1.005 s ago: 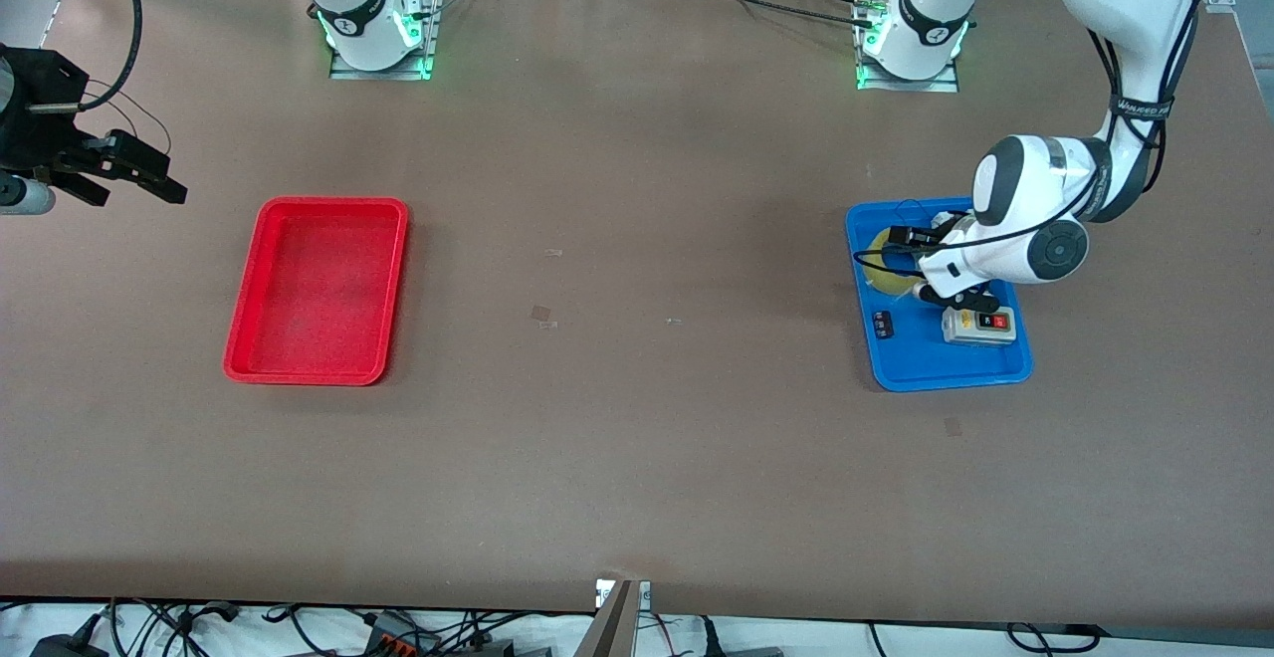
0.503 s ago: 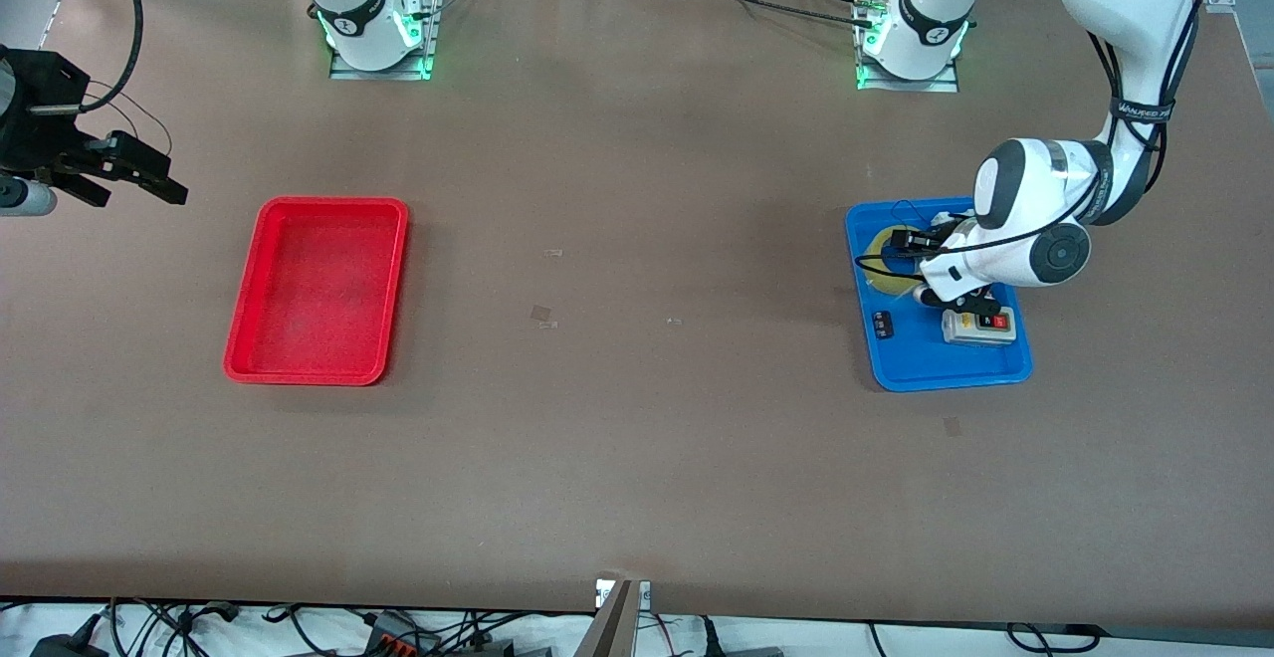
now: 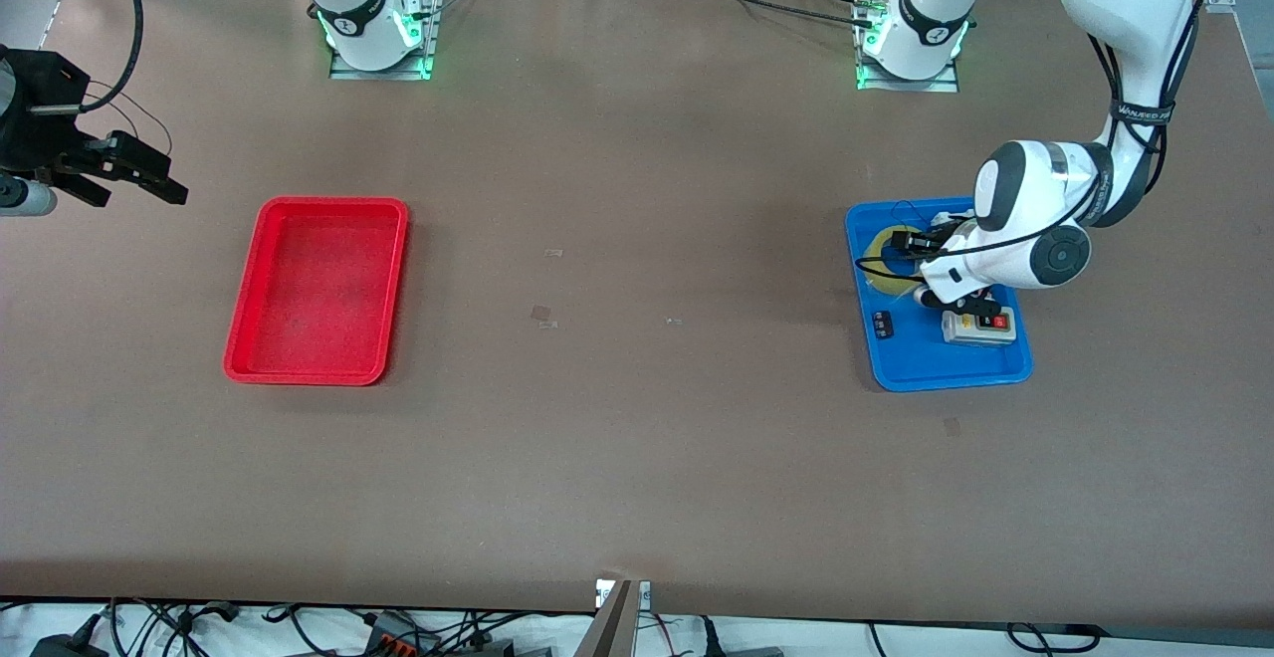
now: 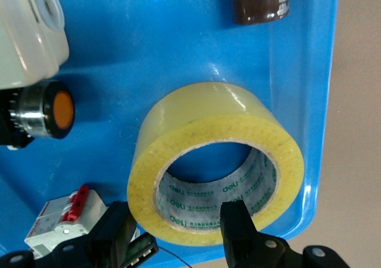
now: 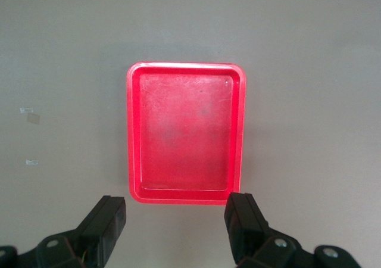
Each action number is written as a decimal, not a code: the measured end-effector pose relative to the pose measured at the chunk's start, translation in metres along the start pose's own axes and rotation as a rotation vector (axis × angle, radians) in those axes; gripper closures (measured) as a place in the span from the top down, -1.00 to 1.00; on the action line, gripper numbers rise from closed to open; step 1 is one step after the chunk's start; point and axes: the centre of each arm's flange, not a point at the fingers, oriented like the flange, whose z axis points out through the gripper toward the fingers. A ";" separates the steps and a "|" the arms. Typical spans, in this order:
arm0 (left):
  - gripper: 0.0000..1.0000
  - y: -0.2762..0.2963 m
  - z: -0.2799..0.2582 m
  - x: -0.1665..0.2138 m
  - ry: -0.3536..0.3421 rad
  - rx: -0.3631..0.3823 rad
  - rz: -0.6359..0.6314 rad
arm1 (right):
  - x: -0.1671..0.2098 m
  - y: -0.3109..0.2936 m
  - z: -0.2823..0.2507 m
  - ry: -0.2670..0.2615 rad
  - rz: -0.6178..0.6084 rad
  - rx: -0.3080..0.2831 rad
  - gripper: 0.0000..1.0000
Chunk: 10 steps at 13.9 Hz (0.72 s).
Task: Place and move tape with both arms
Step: 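Lower the left gripper and grasp the tape roll's rim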
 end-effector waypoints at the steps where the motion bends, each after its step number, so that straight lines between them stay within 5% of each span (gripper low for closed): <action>1: 0.66 -0.001 -0.001 0.002 0.002 -0.001 -0.001 | 0.000 0.000 0.000 0.000 0.000 0.000 1.00; 5: 0.59 -0.002 0.001 0.006 0.001 -0.002 -0.005 | 0.000 0.000 0.000 0.000 0.000 0.000 1.00; 9: -0.38 -0.012 -0.004 0.007 0.008 -0.004 -0.021 | 0.000 0.000 0.000 0.000 0.000 0.000 1.00; 10: -0.38 -0.012 -0.005 0.007 0.009 -0.004 -0.021 | 0.000 0.000 0.000 0.000 0.000 0.000 1.00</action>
